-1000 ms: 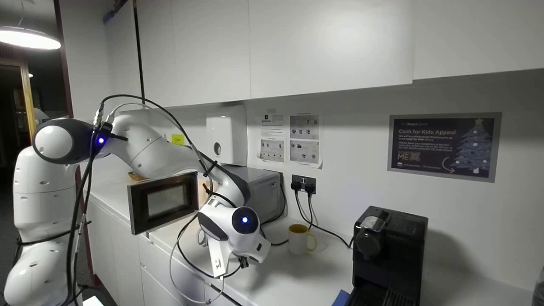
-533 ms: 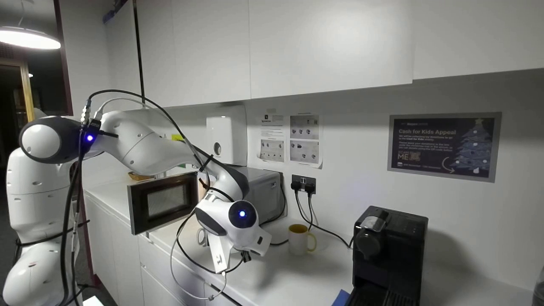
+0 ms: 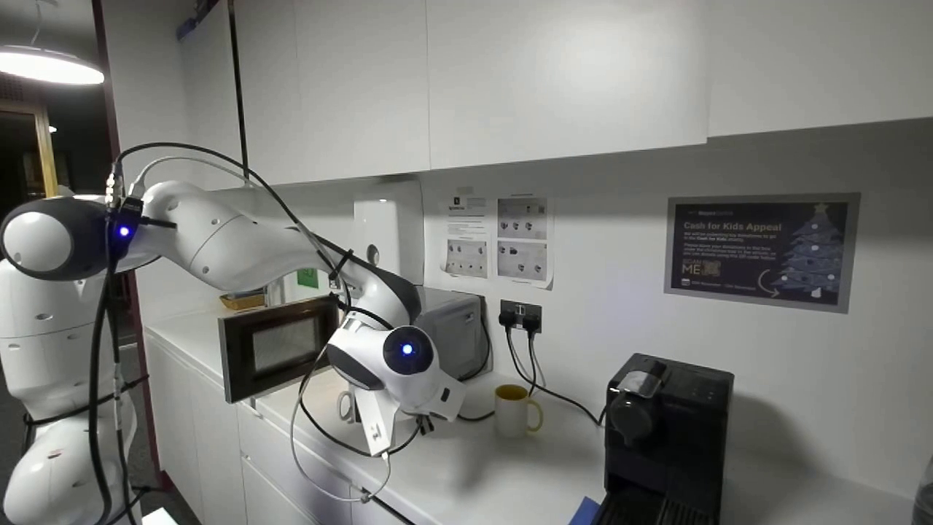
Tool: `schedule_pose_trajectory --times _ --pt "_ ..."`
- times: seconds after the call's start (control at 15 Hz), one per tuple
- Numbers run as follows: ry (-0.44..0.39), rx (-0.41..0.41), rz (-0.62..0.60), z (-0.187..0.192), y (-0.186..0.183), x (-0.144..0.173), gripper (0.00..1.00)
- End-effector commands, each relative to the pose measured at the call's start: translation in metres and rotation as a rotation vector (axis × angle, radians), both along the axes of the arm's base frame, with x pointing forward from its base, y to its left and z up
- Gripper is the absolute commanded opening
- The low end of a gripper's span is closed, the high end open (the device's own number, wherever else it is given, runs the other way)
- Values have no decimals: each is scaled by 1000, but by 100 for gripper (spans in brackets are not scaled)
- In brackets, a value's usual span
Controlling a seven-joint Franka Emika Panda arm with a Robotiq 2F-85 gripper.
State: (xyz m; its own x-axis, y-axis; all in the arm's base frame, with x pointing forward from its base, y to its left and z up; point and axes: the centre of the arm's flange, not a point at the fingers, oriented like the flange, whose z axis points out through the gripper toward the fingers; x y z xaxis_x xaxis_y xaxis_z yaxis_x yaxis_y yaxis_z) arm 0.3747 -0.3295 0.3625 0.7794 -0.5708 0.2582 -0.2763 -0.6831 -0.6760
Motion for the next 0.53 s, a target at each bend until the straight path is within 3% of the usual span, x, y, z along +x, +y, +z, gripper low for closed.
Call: schedule_pose_trajectory --times 0.0,0.47 --pt "-47 3 27 31 11 -13 1" --pt "-113 -8 81 70 46 -6 1"
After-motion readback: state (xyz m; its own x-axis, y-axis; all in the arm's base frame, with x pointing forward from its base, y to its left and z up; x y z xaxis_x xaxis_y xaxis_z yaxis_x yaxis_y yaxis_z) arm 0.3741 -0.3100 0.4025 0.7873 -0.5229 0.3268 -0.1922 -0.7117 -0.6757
